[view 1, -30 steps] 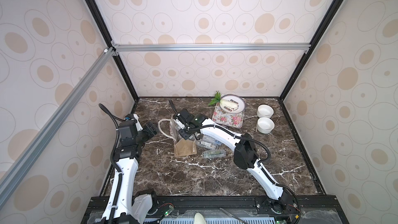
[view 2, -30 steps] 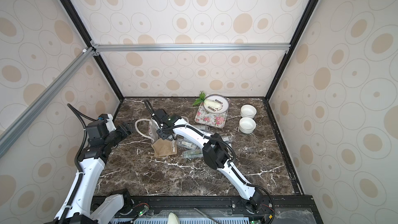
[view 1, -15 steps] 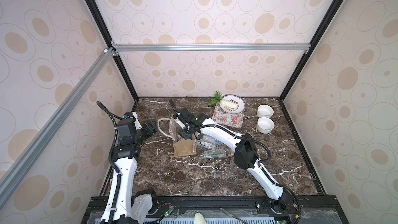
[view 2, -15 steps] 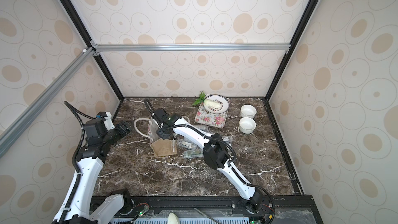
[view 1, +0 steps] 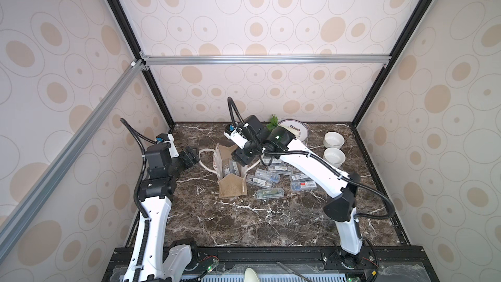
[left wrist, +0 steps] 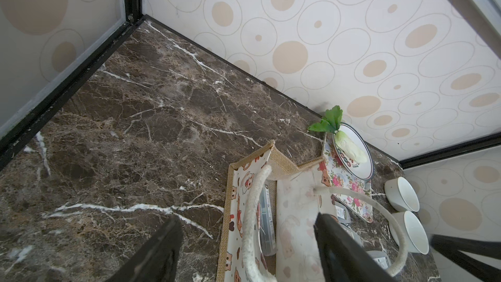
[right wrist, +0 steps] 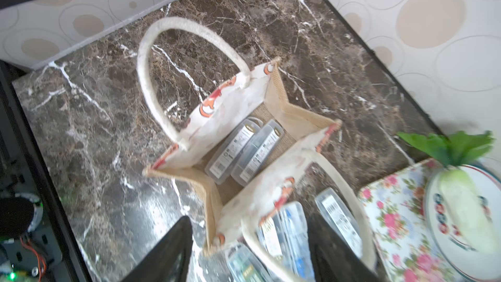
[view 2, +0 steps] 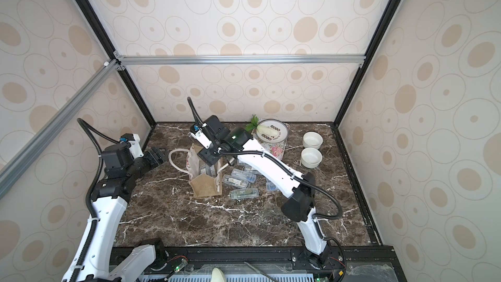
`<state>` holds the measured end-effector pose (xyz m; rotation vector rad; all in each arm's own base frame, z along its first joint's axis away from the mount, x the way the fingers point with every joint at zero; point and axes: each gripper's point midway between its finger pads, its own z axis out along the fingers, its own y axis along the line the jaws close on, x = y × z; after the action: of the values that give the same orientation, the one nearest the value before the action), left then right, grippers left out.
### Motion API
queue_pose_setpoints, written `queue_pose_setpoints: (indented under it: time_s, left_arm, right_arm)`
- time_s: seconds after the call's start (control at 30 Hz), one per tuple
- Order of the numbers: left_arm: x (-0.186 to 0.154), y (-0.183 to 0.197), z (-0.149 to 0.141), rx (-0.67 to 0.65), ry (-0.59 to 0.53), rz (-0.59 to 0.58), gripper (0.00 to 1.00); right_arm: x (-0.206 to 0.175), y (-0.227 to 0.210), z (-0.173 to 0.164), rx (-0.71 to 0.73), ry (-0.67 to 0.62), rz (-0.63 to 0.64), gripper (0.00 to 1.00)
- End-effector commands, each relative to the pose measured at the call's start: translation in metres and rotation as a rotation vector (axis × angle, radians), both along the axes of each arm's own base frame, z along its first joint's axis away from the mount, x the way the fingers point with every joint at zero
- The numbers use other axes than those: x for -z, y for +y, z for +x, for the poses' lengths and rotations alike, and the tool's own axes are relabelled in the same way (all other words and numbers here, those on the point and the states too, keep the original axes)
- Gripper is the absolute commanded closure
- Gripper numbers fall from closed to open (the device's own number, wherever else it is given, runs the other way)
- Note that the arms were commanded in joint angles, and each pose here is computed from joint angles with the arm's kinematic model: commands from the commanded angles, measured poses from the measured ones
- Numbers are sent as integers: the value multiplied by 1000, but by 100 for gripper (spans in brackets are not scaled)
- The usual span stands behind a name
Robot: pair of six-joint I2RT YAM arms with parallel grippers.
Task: Put the compass set into the canvas bag
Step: Place the compass set in the canvas bag, then pick up the compass set at the center of the board.
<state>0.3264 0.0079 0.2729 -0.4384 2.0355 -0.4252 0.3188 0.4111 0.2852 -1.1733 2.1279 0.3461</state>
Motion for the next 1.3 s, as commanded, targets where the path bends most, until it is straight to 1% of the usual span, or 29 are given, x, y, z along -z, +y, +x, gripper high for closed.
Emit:
queue_pose_setpoints:
  time_s: [0.0,0.17,0.23,0.33,0.47,0.53,0.63,0.8,0.9,0.97,1.17,1.27]
  left_arm:
    - [-14,-5,0,32,-15,33,21]
    - [-15,-14,3,57,-20,27,21]
    - [-14,-18,5,72,-19,19,21]
    - [-11,-24,7,89,-10,14,21]
    - [-7,-27,10,96,-2,17,21]
    - [-6,-29,11,97,0,21,21]
    - [-6,-29,12,97,2,26,21]
    - [-9,-29,10,93,1,32,20]
    - [-10,-31,7,97,-3,27,20]
    - [-8,-29,6,89,4,33,20]
    - [-6,-29,4,89,11,34,20]
    - [-7,-28,3,82,5,35,20]
  right_arm:
    - [14,-39,-11,-34,-10,-126,30]
    - [23,-101,-25,-16,13,-149,30]
    - [31,-129,-32,5,55,-142,29]
    - [55,-169,-37,57,120,-158,28]
    - [88,-201,-49,48,162,-232,28]
    - [105,-205,-54,7,174,-266,28]
    - [131,-200,-58,-52,204,-283,28]
    - [170,-184,-44,-79,249,-287,28]
    - [192,-171,-43,-126,312,-280,30]
    - [205,-164,-41,-155,325,-280,30]
    - [227,-149,-35,-197,306,-279,27]
    - [236,-142,-38,-234,301,-288,26]
